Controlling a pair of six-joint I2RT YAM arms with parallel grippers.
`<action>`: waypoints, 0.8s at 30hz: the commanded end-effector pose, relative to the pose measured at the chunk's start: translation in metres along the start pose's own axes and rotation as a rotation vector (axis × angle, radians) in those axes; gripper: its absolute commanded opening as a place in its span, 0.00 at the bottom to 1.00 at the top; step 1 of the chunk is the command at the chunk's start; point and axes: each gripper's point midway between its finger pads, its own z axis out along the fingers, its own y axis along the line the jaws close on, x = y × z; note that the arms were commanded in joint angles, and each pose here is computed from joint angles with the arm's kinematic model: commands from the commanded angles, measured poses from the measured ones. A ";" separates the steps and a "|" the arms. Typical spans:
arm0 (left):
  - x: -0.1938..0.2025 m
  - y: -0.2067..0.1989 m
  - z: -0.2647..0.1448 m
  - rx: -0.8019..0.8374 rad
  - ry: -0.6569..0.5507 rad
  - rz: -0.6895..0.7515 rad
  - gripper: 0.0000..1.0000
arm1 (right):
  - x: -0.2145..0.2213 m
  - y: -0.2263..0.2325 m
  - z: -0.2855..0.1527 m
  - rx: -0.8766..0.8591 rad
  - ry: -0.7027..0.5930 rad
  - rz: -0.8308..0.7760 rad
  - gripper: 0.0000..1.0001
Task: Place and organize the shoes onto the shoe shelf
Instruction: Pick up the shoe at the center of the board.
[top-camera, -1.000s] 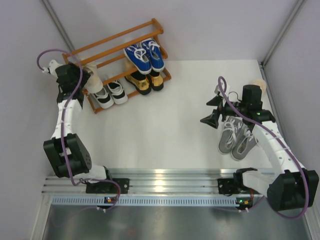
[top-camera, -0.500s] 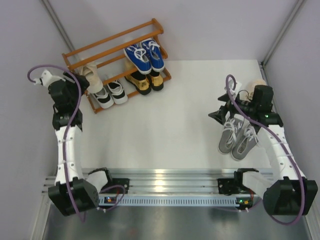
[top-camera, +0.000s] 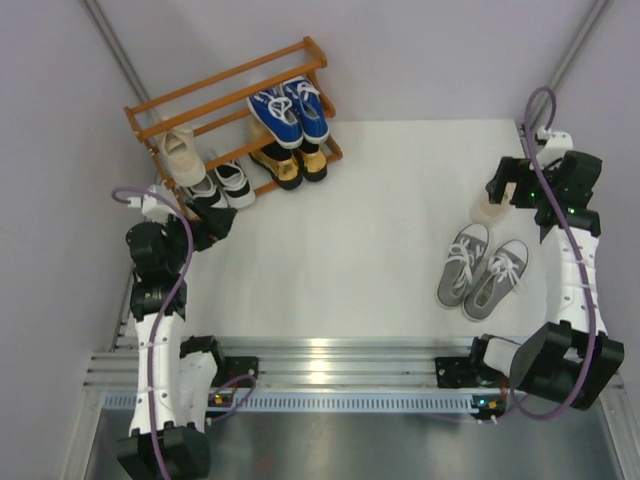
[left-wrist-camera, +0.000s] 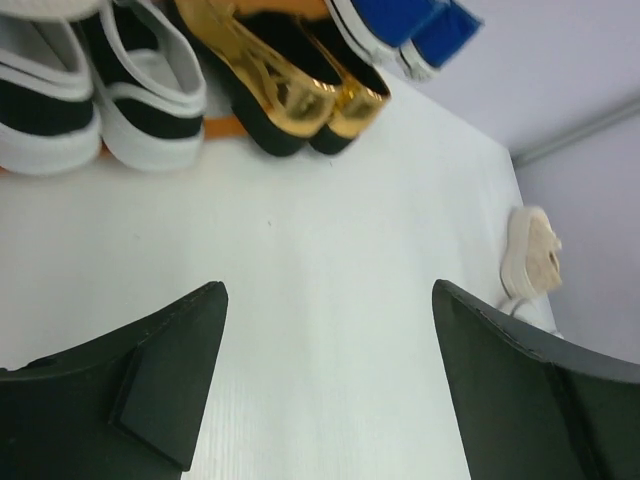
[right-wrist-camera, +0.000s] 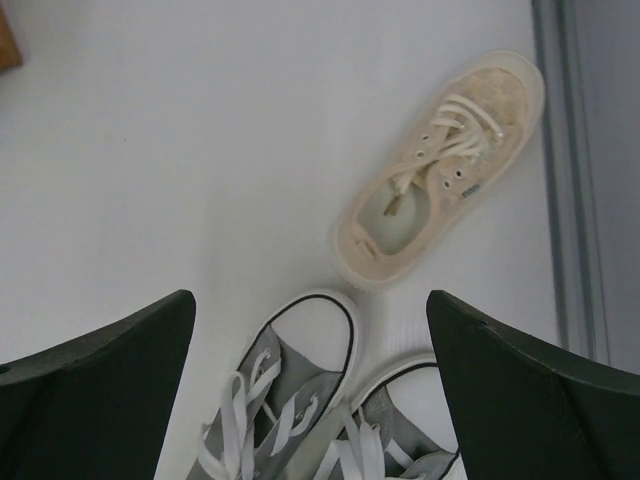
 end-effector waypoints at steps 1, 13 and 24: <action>0.028 -0.027 -0.010 0.171 0.082 0.049 0.89 | -0.017 -0.042 -0.003 0.243 -0.008 0.198 0.99; 0.076 -0.033 -0.020 0.269 0.197 0.079 0.88 | 0.022 -0.109 0.063 0.493 0.138 0.377 0.93; 0.082 -0.029 -0.016 0.259 0.223 0.059 0.89 | 0.071 -0.130 0.115 0.463 0.262 0.416 0.74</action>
